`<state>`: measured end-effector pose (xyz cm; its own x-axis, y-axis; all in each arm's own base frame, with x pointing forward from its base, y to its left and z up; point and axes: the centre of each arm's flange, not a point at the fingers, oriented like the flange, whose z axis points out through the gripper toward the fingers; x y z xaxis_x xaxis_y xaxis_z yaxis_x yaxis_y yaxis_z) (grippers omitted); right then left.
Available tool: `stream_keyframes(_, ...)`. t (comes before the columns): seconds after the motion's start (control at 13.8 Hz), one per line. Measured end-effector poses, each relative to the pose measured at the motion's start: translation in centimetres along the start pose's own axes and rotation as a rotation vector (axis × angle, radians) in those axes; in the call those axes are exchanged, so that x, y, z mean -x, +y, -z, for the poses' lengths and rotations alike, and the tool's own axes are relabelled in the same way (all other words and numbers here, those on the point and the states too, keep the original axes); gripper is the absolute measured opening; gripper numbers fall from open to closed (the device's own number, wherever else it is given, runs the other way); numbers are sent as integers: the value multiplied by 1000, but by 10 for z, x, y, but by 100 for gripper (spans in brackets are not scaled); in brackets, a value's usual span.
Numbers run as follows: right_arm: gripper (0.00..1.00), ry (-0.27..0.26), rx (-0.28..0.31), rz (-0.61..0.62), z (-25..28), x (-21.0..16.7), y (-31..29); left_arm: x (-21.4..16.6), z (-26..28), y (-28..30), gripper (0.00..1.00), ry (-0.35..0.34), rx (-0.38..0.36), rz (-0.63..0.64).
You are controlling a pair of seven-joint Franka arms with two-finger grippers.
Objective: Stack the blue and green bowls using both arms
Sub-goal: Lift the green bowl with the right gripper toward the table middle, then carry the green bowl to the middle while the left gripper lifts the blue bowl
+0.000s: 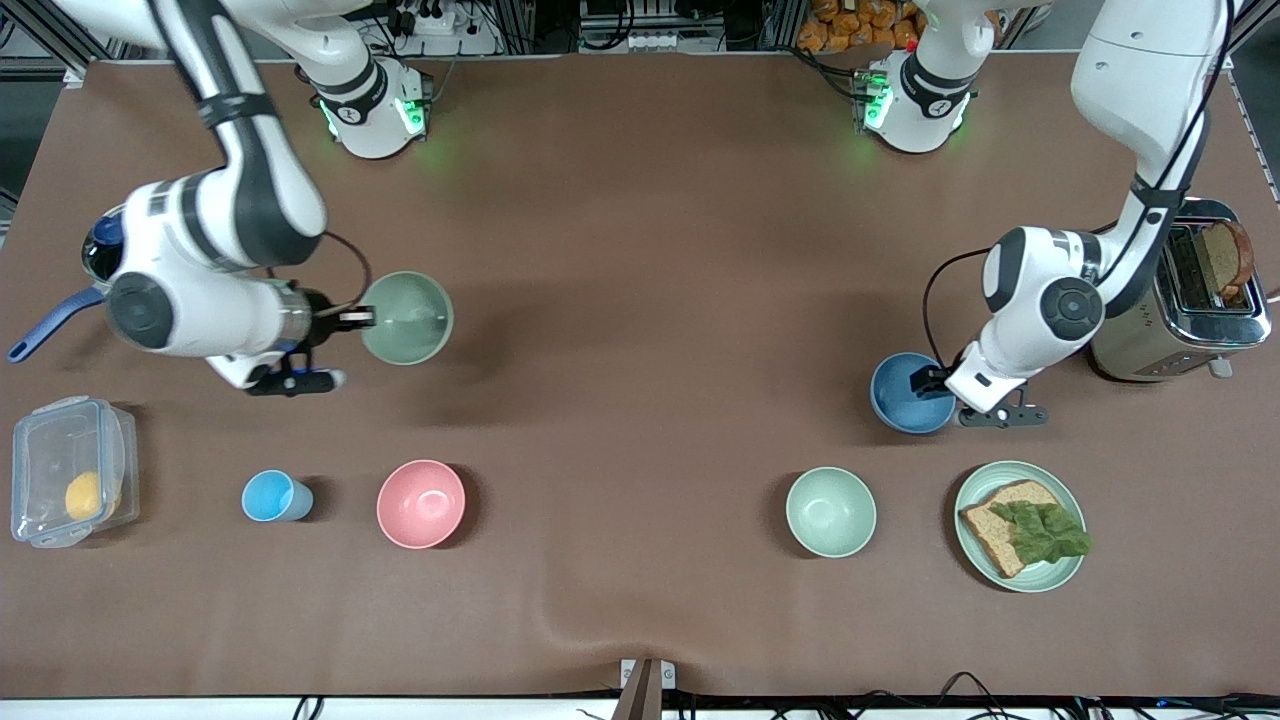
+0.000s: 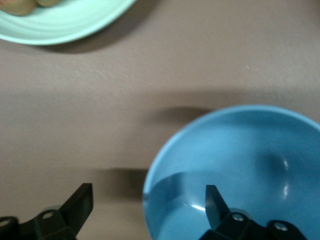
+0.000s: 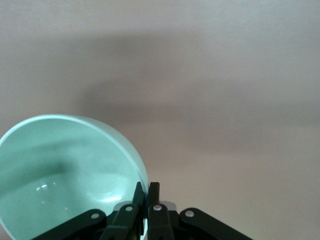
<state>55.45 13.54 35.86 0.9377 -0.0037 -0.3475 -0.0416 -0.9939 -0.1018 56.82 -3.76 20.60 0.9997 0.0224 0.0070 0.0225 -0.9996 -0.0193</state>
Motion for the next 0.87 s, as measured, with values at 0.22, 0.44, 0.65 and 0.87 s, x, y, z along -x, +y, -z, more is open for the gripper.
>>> stream_keyframes(0.22,4,63,16,-114,-8,13,-71,-1,1,-4,59,2,1,36)
stream_keyframes(0.44,4,156,-7,-217,-17,30,-139,-1,1,2,27,2,4,58)
stream_keyframes(0.65,4,238,-70,-334,-39,46,-203,-5,14,4,8,27,6,60)
stream_keyframes(0.87,4,273,-106,-420,-85,54,-250,-14,41,-11,5,79,7,115)
